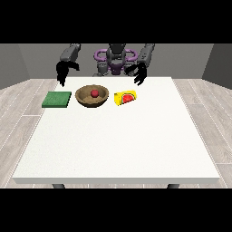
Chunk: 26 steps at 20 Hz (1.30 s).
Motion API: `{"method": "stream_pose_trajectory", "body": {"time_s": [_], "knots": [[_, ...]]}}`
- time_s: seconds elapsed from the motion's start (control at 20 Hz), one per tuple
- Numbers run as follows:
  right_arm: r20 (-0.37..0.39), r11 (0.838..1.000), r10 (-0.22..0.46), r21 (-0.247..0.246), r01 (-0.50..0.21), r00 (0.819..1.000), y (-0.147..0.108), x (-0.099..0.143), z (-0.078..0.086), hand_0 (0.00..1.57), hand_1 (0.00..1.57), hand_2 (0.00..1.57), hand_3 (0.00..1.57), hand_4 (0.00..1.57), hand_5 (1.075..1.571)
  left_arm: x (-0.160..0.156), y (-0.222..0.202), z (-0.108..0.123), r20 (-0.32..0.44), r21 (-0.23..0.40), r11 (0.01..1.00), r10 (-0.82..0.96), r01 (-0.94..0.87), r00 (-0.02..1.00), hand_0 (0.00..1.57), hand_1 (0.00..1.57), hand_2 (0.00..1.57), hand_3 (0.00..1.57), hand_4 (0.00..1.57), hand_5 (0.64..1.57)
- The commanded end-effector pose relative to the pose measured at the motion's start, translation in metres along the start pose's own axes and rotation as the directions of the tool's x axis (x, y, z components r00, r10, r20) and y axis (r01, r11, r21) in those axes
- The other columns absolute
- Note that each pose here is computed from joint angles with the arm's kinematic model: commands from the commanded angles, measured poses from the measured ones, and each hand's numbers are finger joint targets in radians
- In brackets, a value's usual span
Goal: Pick the cup and pour the ball into the bowl, then pick the bowl and place it on the pad
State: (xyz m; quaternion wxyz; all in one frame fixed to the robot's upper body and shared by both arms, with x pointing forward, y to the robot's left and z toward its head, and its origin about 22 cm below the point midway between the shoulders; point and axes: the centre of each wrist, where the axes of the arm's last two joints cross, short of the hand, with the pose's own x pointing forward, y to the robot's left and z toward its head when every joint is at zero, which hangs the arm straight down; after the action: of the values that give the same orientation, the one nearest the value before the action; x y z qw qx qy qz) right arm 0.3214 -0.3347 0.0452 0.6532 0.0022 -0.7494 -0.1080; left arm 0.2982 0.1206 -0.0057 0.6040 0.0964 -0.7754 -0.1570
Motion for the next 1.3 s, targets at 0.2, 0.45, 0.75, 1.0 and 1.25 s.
{"method": "stream_pose_trajectory", "body": {"time_s": [0.2, 0.45, 0.75, 1.0, 1.25], "knots": [[0.015, 0.999, 0.009, -0.047, -0.008, 1.000, 0.022, -0.044, -0.001, 0.00, 0.00, 0.00, 0.00, 0.51, 1.569, -0.008, 0.023, 0.007, 0.117, -0.053, 0.986, 0.162, -0.157, 0.980, 0.00, 0.00, 0.00, 0.00, 0.90, 1.445], [-0.051, 0.998, 0.003, -0.057, -0.006, 0.999, 0.004, -0.076, 0.005, 0.00, 0.00, 0.00, 0.00, 0.43, 1.570, -0.013, 0.028, 0.023, 0.062, -0.059, 0.983, 0.180, -0.177, 0.982, 0.00, 0.00, 0.00, 0.00, 0.92, 1.436], [-0.036, 0.999, 0.006, -0.044, -0.008, 0.999, -0.008, -0.090, 0.003, 0.00, 0.00, 0.00, 0.00, 0.37, 1.571, -0.004, 0.043, 0.014, 0.110, -0.055, 0.986, 0.161, -0.155, 0.981, 0.00, 0.00, 0.00, 0.00, 0.95, 1.429], [-0.033, 0.998, 0.008, -0.064, -0.010, 0.999, -0.016, -0.124, 0.030, 0.00, 0.00, 0.00, 0.00, 0.35, 1.571, 0.030, 0.041, 0.011, 0.149, -0.051, 0.986, 0.162, -0.156, 0.975, 0.00, 0.00, 0.00, 0.00, 0.96, 1.427], [-0.098, 0.999, 0.012, -0.041, -0.016, 0.995, 0.010, -0.141, 0.033, 0.00, 0.00, 0.00, 0.00, 0.37, 1.571, 0.035, 0.053, 0.006, 0.117, -0.031, 0.987, 0.163, -0.160, 0.980, 0.00, 0.00, 0.00, 0.00, 0.96, 1.425]]}}
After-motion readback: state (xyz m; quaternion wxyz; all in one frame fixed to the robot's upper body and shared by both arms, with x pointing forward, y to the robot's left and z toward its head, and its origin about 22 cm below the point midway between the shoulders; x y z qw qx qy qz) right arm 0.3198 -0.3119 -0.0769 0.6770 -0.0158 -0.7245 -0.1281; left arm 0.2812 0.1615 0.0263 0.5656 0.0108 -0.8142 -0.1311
